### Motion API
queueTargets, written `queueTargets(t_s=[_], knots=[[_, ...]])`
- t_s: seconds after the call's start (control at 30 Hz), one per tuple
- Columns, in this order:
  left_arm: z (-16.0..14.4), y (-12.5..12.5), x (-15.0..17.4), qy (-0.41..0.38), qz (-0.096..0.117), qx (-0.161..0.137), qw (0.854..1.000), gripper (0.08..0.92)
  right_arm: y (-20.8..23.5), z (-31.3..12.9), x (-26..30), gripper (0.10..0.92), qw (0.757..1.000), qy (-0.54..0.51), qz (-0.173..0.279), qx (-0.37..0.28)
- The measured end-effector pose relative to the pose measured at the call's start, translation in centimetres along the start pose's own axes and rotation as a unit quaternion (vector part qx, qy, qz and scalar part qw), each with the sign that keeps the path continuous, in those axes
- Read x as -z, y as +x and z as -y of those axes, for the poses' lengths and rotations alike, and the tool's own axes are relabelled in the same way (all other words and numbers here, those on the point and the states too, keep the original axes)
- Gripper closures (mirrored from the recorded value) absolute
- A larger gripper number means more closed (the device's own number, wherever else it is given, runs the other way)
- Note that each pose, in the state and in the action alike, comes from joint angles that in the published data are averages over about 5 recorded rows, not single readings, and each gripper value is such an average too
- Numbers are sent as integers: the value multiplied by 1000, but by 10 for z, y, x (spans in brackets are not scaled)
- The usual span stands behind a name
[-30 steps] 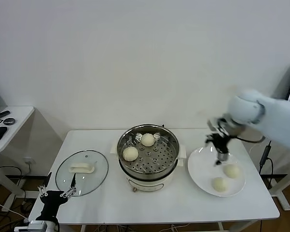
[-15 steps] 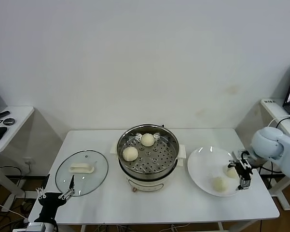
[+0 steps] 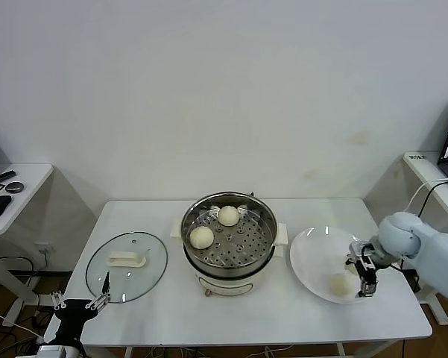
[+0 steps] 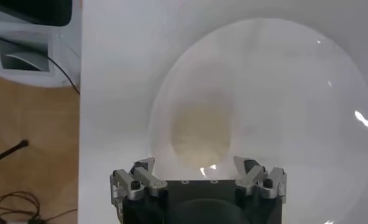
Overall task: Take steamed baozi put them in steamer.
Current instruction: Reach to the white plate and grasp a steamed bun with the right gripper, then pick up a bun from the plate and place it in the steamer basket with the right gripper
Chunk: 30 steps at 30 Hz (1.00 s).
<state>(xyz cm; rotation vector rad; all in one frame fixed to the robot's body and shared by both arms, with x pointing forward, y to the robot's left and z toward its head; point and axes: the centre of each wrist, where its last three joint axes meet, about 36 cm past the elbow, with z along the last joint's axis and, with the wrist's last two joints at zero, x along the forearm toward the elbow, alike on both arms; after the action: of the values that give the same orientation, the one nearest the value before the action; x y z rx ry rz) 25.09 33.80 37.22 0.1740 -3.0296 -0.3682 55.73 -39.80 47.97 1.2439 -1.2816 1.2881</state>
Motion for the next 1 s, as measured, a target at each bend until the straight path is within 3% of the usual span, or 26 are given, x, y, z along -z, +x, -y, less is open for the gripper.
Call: queueTargets(t_s=[0.2,0.67,1.0], knots=[[-1,0,0,-1,0,2,1000,177,-12,6,9,235,1000,-3,7,2],[-2,1,0,0,0,3,1000,177,-18,7,12,559,1000,-16,-5,10],[-1,-1,5,4,5,1,1000,177,21,20,6,590,1000,-14,2,7]])
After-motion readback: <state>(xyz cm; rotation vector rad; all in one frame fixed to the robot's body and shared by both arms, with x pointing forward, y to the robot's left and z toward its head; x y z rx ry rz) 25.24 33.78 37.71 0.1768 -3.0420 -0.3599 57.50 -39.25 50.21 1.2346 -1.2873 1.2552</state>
